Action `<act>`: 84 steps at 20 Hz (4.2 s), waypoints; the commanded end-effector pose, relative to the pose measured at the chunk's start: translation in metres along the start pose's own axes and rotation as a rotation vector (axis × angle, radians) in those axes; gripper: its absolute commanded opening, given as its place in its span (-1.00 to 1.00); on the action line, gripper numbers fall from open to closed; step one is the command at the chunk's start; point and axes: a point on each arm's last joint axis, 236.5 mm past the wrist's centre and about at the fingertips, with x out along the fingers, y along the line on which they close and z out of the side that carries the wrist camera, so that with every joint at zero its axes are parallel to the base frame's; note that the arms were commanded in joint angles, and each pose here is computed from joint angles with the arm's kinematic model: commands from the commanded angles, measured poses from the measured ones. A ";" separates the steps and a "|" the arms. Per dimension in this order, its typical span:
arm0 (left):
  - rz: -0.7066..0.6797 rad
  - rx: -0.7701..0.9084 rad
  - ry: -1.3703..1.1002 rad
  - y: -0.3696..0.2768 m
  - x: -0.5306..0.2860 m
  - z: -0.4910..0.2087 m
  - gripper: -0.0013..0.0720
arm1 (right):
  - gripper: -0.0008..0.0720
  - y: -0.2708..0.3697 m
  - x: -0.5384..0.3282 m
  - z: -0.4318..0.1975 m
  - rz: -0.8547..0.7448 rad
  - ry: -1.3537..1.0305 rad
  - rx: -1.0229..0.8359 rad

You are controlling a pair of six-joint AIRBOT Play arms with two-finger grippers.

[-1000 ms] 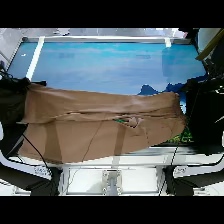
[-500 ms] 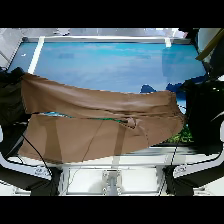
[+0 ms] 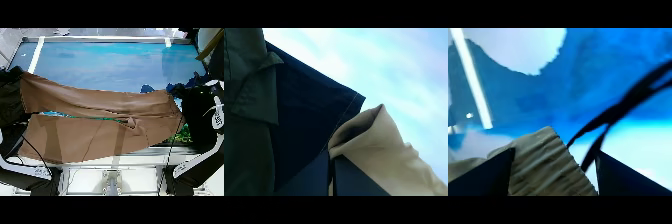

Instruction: Fold the clothes and pants, and hang the long-sleeved shirts on hangers.

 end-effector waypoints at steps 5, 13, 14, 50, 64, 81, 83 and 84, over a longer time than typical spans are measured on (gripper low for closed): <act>0.001 0.002 0.047 0.000 -0.002 -0.011 -0.93 | 0.57 0.037 -0.017 -0.036 0.257 0.153 -0.047; 0.001 0.002 0.080 -0.001 -0.003 -0.019 -0.93 | -0.71 0.043 -0.022 -0.048 0.298 0.194 -0.117; 0.001 0.002 0.087 -0.001 -0.003 -0.020 -0.93 | -0.81 0.043 -0.022 -0.048 0.300 0.192 -0.138; 0.054 -0.070 -0.177 0.019 -0.066 0.051 0.19 | 0.35 0.036 -0.060 0.104 -0.068 -0.453 0.203; 0.409 -0.604 0.276 0.178 -0.216 -0.287 -0.38 | 0.35 0.036 -0.244 -0.055 -0.165 -0.030 -0.117; 0.266 -0.559 0.532 0.184 -0.151 -0.360 0.72 | 0.34 0.065 -0.208 -0.090 -0.057 0.127 -0.122; 0.264 -0.558 0.541 0.188 -0.143 -0.362 0.69 | 0.34 0.065 -0.208 -0.090 -0.056 0.128 -0.108; 0.258 -0.565 0.540 0.189 -0.139 -0.362 0.44 | 0.34 0.065 -0.208 -0.090 -0.057 0.127 -0.090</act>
